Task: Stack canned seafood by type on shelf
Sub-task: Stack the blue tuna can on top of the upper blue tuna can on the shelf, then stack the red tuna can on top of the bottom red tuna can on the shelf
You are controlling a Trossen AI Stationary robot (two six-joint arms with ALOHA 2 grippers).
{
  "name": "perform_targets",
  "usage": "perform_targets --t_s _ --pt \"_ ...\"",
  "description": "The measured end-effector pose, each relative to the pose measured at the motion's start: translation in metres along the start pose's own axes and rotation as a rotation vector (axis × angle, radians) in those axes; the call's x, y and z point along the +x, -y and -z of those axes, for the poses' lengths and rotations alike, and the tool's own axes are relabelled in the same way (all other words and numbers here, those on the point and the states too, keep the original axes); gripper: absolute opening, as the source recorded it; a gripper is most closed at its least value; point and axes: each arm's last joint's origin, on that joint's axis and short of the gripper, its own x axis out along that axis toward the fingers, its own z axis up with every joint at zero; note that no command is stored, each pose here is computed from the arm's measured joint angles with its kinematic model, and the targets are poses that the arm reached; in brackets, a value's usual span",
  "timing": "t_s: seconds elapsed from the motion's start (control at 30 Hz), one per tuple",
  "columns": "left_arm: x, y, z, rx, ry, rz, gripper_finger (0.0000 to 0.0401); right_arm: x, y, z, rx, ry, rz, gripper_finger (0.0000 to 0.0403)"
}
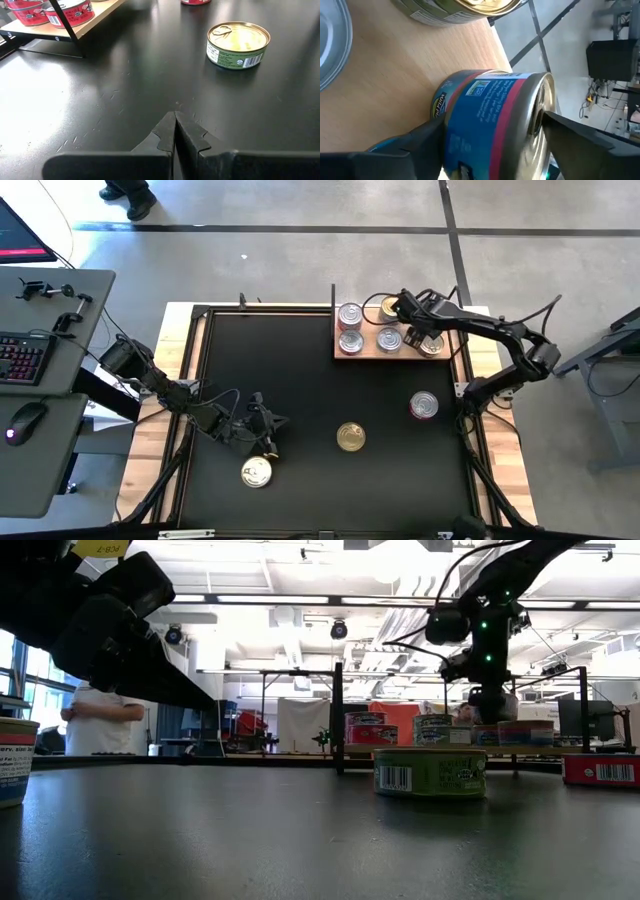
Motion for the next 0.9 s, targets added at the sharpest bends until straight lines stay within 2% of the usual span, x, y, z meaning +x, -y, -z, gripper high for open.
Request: perform_targets --t_s 0.13,0.5,0.9 --pt "0.0 0.0 0.0 0.0 0.0 0.0 0.0 0.002 0.002 0.001 0.024 -0.006 -0.004 0.0321" --pt "0.0 0.0 0.0 0.001 0.0 0.0 0.0 0.002 0.003 0.004 0.018 -0.036 -0.015 0.0323" --pt "0.0 0.0 -0.001 -0.004 0.003 0.001 0.0 -0.026 0.02 -0.006 0.093 -0.002 -0.127 0.0323"
